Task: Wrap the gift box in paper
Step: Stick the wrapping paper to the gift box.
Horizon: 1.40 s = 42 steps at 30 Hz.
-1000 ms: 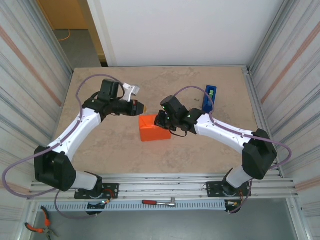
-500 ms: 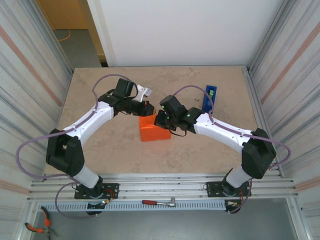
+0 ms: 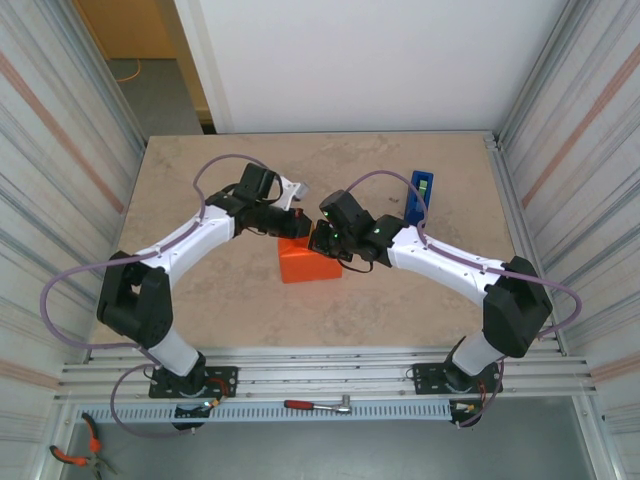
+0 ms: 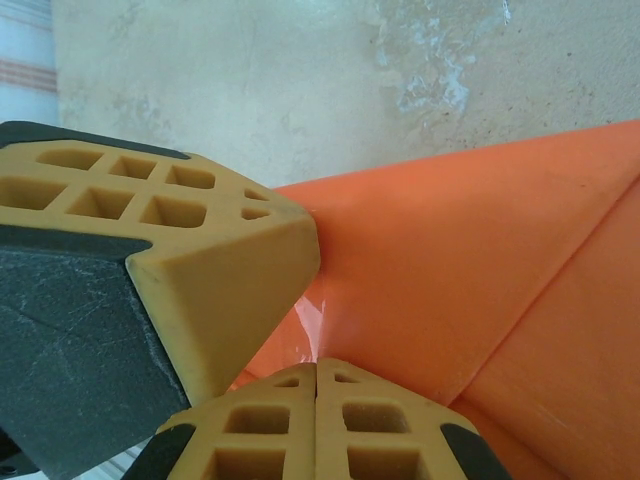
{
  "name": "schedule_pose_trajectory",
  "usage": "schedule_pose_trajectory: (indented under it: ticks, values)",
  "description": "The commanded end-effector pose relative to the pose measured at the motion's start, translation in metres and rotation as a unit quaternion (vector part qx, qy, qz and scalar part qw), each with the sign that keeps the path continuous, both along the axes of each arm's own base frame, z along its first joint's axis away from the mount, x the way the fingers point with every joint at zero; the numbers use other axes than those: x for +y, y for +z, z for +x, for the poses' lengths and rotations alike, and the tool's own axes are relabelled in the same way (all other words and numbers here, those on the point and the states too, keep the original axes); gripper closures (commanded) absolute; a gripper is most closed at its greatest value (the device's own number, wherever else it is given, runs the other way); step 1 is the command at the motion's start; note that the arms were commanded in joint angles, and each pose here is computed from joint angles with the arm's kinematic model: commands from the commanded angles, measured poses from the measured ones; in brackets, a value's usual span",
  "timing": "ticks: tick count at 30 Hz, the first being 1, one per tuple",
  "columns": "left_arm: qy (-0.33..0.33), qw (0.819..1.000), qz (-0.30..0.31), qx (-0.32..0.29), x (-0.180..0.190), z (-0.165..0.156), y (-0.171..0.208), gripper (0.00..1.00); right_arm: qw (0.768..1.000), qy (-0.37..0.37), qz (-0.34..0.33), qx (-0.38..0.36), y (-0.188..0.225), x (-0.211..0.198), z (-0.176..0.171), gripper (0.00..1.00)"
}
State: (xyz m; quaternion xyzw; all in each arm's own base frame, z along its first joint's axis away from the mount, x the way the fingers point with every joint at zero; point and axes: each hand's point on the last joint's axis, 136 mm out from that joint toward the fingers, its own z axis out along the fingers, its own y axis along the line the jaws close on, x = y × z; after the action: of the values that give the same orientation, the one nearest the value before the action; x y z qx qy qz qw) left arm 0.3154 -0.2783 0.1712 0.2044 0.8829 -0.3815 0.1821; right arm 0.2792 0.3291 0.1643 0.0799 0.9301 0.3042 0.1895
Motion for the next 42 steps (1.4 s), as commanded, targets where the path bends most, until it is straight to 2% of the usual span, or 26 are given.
schedule_pose_trajectory:
  ticks: [1, 13, 19, 32, 37, 42]
  values:
    - [-0.002, 1.000, 0.018, 0.013, -0.001, -0.005, -0.013, 1.00, 0.980, -0.008, -0.167, 0.111, -0.087, -0.059, -0.039, 1.00]
    - [-0.012, 0.999, -0.005, -0.036, -0.010, -0.001, 0.042, 1.00, 0.979, -0.011, -0.169, 0.110, -0.086, -0.060, -0.039, 1.00]
    - [-0.016, 1.000, 0.011, -0.024, -0.016, -0.008, 0.029, 1.00, 0.979, -0.011, -0.169, 0.111, -0.088, -0.060, -0.039, 1.00]
    - [0.010, 0.999, 0.048, 0.020, -0.003, -0.016, -0.015, 1.00, 0.979, -0.011, -0.170, 0.111, -0.087, -0.061, -0.040, 1.00]
    - [0.004, 0.999, 0.048, 0.006, -0.004, -0.015, -0.006, 1.00, 0.979, -0.012, -0.170, 0.111, -0.088, -0.061, -0.040, 1.00]
    - [0.001, 0.998, 0.053, -0.029, 0.001, -0.012, 0.022, 1.00, 0.979, -0.013, -0.169, 0.109, -0.086, -0.062, -0.039, 1.00]
